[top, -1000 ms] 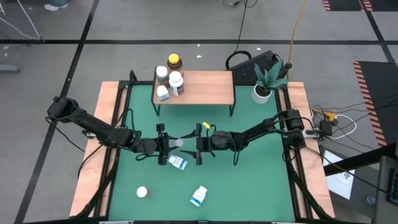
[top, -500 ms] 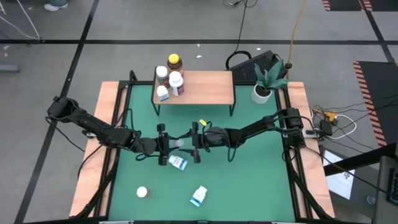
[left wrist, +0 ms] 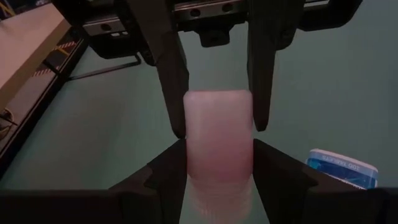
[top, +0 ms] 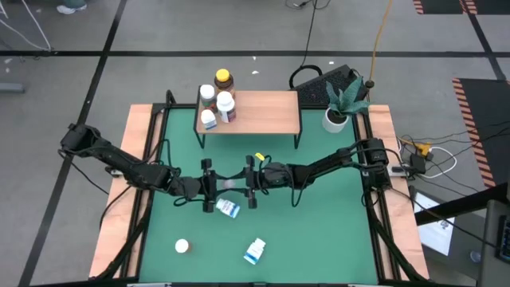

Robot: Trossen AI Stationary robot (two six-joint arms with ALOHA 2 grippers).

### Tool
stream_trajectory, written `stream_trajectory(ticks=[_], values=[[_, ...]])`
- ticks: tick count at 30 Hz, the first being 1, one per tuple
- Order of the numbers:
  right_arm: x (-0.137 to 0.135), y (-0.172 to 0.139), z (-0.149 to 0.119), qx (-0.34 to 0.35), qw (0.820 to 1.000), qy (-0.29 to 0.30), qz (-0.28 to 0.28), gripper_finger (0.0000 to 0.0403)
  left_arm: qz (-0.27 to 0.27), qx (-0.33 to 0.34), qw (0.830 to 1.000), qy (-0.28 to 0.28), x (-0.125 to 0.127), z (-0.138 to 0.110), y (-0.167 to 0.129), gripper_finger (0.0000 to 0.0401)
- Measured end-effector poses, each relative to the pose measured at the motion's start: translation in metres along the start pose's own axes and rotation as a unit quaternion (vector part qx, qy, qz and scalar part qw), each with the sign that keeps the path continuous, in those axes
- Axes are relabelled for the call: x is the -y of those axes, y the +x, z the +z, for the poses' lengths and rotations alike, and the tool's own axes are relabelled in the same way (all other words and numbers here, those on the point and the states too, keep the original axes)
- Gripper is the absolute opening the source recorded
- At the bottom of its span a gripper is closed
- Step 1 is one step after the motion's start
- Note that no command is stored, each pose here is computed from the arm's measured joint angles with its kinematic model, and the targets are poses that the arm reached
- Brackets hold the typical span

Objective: Pick and place medicine bottles onto shelf by color
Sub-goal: Put the transparent medicine bottle on the shelf

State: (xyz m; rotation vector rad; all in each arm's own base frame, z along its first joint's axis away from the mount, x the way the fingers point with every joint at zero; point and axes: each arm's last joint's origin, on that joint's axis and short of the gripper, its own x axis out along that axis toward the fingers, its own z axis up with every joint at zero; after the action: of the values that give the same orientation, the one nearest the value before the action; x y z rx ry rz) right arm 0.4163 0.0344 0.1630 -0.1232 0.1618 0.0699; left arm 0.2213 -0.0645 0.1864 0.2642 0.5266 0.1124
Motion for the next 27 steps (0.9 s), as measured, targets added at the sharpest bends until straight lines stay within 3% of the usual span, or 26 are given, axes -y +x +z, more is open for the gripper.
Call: stream_trajectory(ticks=[4,10,15,20,27], values=[[0.0,0.0,0.0,0.0,1.0,0.003,0.0,0.0153,0.0,0.003,1.0,-0.007,0.0,0.001,0.0,0.0172],[0.004,0.0,0.003,0.015,0.999,0.045,0.009,0.0155,-0.002,0.018,0.997,-0.072,0.001,0.003,0.0,0.0173],[0.011,-0.001,0.004,0.022,0.996,0.085,0.026,0.0148,0.002,0.025,0.997,-0.071,0.0,0.005,-0.001,0.0182],[0.02,-0.004,0.001,0.03,0.992,0.12,0.027,0.0152,0.003,0.032,0.998,-0.056,0.0,0.006,-0.001,0.0231],[0.032,-0.011,-0.004,0.051,0.977,0.19,0.087,0.0151,-0.002,0.031,0.999,-0.035,0.001,0.006,-0.001,0.0317]])
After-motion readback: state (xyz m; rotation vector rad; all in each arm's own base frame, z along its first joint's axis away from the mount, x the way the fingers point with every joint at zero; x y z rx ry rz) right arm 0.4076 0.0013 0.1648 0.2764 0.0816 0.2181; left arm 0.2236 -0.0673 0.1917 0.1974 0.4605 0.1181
